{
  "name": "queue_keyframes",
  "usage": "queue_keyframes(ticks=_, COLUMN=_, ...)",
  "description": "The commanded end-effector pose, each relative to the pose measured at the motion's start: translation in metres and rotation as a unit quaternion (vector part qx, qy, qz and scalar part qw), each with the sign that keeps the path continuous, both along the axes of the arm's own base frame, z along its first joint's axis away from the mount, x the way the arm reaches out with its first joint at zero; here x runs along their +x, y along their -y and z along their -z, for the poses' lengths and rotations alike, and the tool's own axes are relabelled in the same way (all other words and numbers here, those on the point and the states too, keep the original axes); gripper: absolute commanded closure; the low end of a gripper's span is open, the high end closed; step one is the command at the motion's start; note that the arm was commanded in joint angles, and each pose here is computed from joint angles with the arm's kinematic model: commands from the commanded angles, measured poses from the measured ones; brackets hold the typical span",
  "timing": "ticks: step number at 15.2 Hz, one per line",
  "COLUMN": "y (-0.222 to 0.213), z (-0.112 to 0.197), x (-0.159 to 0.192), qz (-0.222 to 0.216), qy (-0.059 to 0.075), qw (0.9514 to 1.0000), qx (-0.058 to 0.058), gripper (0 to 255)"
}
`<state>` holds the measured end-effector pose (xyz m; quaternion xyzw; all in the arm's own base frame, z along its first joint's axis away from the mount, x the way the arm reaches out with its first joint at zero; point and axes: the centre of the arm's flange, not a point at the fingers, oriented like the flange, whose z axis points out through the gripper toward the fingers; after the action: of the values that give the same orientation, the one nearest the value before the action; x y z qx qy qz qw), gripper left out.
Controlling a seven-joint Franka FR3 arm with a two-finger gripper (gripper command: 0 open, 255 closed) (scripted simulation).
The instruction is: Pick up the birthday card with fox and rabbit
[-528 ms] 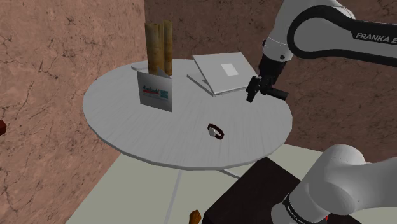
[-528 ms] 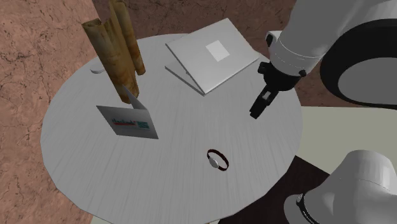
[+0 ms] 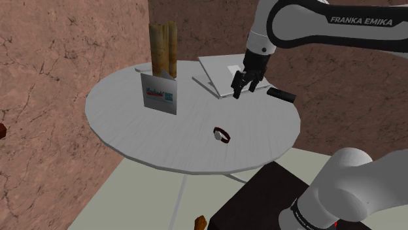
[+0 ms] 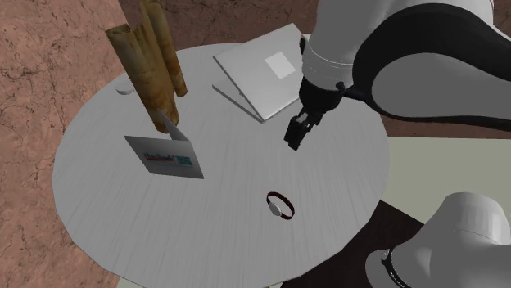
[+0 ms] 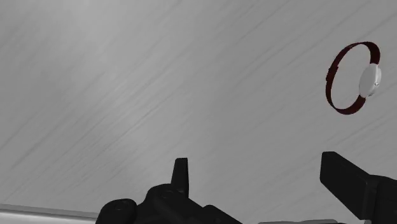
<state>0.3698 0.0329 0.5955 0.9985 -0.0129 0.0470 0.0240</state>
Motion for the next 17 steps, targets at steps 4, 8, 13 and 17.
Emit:
queue_keyframes(ticks=4, y=-0.043, z=-0.007, x=0.051, qz=-0.010, qy=-0.008, qw=0.9999, qx=0.008, gripper=0)
queue_keyframes(ticks=8, y=-0.077, z=-0.013, x=0.092, qz=-0.018, qy=-0.014, qw=0.9996, qx=0.014, gripper=0)
queue_keyframes(ticks=13, y=-0.119, z=-0.021, x=0.142, qz=-0.028, qy=-0.022, qw=0.9991, qx=0.021, gripper=0)
queue_keyframes(ticks=17, y=-0.153, z=-0.027, x=0.182, qz=-0.036, qy=-0.028, qw=0.9986, qx=0.027, gripper=0)
